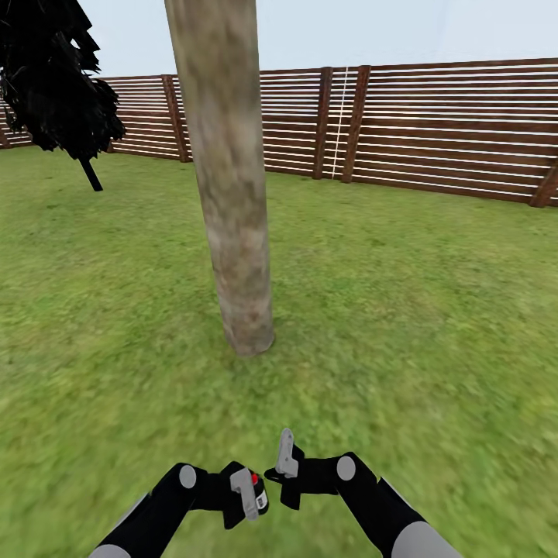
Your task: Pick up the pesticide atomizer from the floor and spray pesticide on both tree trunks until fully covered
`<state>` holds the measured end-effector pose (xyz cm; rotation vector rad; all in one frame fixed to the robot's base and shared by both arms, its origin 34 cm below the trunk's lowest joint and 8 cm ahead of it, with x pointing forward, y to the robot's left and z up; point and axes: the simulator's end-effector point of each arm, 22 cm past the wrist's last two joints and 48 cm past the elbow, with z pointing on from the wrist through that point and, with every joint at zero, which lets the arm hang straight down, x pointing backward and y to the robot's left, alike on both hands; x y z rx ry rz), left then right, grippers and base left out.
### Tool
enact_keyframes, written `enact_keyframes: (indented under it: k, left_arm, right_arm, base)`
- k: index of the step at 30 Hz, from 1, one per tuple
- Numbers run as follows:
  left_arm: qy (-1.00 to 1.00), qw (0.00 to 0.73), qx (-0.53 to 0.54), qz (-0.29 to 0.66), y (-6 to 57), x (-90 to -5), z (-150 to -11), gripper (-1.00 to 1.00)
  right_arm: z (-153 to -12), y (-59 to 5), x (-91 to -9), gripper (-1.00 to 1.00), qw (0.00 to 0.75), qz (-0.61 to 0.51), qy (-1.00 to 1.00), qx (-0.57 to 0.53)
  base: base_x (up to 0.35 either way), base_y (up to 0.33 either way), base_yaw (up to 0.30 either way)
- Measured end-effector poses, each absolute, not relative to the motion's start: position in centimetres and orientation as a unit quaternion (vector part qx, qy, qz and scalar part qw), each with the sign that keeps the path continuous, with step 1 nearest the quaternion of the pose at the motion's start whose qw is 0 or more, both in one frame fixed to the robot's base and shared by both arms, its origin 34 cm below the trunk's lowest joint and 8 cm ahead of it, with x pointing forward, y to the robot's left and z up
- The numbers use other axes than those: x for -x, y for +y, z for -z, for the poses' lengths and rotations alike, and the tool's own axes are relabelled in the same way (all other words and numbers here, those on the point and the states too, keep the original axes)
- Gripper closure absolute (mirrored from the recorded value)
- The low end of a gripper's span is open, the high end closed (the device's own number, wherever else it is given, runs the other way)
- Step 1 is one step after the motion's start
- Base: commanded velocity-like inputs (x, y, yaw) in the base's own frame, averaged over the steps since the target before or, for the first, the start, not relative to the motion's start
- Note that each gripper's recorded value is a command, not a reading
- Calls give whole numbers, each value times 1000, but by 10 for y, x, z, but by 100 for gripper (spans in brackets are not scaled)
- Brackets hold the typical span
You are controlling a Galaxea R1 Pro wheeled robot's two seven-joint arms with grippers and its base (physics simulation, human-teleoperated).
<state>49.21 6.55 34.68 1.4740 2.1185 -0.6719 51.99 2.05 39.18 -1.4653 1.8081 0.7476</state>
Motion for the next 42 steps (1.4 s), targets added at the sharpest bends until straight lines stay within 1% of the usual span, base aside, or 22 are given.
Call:
enact_keyframes:
  k: [42]
  left_arm:
    - [767,245,-535,258,44,-492,-354,100]
  right_arm:
    - [-392,20,-520,100,342,-287,696,563]
  base:
    - [0,0,0]
